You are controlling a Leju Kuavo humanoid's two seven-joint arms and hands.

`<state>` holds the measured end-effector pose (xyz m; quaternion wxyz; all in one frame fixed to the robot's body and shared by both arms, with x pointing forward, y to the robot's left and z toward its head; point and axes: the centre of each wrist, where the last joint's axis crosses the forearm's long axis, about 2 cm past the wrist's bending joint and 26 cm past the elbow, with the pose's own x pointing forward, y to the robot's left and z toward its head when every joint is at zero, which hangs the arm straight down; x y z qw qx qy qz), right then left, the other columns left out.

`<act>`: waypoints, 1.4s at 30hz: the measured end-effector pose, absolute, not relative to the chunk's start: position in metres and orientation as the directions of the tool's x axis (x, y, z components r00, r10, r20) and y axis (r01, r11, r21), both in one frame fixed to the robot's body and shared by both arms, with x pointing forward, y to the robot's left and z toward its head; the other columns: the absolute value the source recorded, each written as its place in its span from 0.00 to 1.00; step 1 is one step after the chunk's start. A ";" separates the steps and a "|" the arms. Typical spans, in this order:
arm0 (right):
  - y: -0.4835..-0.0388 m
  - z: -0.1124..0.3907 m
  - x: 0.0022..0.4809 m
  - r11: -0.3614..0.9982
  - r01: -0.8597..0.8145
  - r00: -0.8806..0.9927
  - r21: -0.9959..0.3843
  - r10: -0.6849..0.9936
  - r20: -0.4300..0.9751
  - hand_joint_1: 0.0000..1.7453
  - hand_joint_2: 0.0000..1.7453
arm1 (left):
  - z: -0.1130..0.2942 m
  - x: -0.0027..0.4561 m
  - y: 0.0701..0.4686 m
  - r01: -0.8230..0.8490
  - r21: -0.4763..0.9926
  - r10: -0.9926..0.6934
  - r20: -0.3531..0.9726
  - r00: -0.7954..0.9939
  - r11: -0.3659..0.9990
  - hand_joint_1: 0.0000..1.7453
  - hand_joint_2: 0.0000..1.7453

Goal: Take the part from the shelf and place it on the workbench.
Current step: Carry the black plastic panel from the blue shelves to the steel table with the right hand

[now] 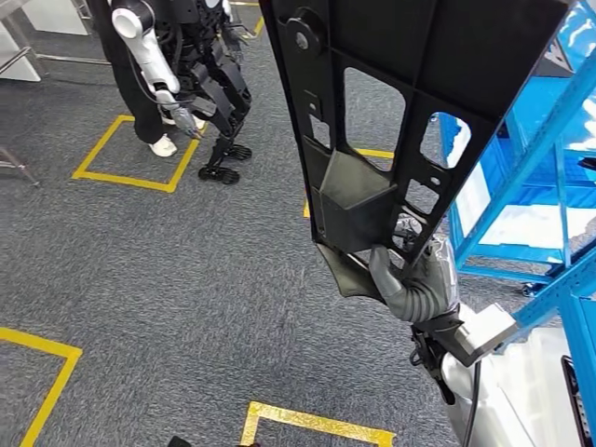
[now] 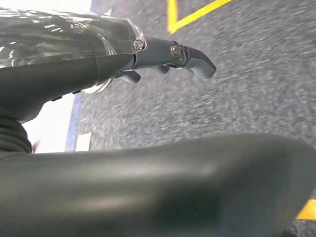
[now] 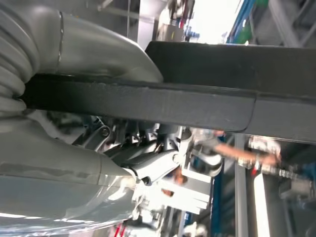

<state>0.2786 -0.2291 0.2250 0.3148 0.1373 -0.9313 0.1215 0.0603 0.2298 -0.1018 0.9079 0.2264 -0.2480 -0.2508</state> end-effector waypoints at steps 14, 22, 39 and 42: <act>-0.229 0.223 0.277 0.931 -0.336 -0.761 -0.140 -0.181 0.622 1.00 1.00 | -0.102 0.061 0.229 0.349 0.528 -0.566 0.333 0.754 0.775 0.00 1.00; -0.230 0.220 0.274 0.931 -0.337 -0.754 -0.138 -0.179 0.632 1.00 1.00 | -0.102 0.060 0.227 0.350 0.523 -0.567 0.340 0.751 0.777 0.00 1.00; -0.229 0.219 0.272 0.931 -0.340 -0.752 -0.133 -0.184 0.633 1.00 1.00 | -0.102 0.058 0.227 0.357 0.523 -0.571 0.330 0.752 0.774 0.00 1.00; -0.229 0.220 0.272 0.931 -0.340 -0.755 -0.132 -0.187 0.629 1.00 1.00 | -0.102 0.059 0.227 0.356 0.526 -0.571 0.331 0.751 0.773 0.00 1.00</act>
